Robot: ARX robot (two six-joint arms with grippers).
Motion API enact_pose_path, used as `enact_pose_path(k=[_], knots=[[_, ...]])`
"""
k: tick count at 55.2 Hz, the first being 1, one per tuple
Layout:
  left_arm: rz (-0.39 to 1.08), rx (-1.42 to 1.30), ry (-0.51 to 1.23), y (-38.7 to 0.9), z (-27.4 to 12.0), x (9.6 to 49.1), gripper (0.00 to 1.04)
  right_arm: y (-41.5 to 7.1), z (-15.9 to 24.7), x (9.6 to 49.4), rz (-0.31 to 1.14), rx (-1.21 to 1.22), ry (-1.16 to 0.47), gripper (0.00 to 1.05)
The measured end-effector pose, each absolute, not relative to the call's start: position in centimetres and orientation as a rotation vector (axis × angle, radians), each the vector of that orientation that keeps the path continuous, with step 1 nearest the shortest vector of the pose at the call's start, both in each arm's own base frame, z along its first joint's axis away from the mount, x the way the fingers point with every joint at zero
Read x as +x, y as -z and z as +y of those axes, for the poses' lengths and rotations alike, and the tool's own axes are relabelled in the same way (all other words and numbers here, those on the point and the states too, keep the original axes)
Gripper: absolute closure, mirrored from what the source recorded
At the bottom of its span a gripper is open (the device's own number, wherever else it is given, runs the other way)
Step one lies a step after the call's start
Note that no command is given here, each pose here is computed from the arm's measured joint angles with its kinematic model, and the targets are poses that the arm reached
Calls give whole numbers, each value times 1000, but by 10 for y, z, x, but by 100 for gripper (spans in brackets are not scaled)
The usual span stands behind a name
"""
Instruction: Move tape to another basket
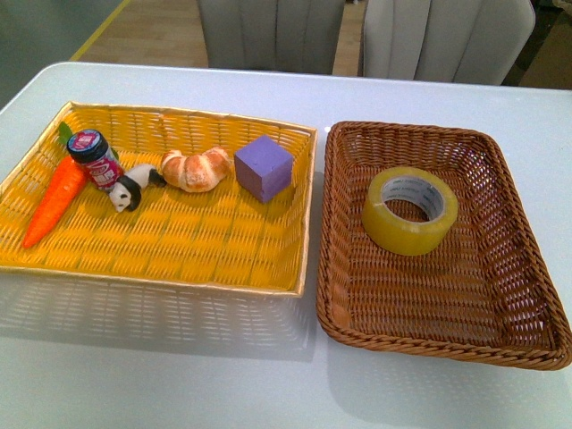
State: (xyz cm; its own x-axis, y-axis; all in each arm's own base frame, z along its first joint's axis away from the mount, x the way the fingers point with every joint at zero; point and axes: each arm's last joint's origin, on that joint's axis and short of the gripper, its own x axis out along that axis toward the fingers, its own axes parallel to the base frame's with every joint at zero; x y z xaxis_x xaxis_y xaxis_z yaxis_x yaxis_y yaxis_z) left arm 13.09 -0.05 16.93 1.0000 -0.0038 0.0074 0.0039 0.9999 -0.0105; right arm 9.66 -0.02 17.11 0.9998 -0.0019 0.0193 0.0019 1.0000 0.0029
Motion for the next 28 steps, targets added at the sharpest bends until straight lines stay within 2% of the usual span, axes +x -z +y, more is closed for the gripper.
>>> enact_pose_path(k=[28], knots=[[-16,-11,4,-172,0,115,103,-171,0,97,-19,3,2,9]])
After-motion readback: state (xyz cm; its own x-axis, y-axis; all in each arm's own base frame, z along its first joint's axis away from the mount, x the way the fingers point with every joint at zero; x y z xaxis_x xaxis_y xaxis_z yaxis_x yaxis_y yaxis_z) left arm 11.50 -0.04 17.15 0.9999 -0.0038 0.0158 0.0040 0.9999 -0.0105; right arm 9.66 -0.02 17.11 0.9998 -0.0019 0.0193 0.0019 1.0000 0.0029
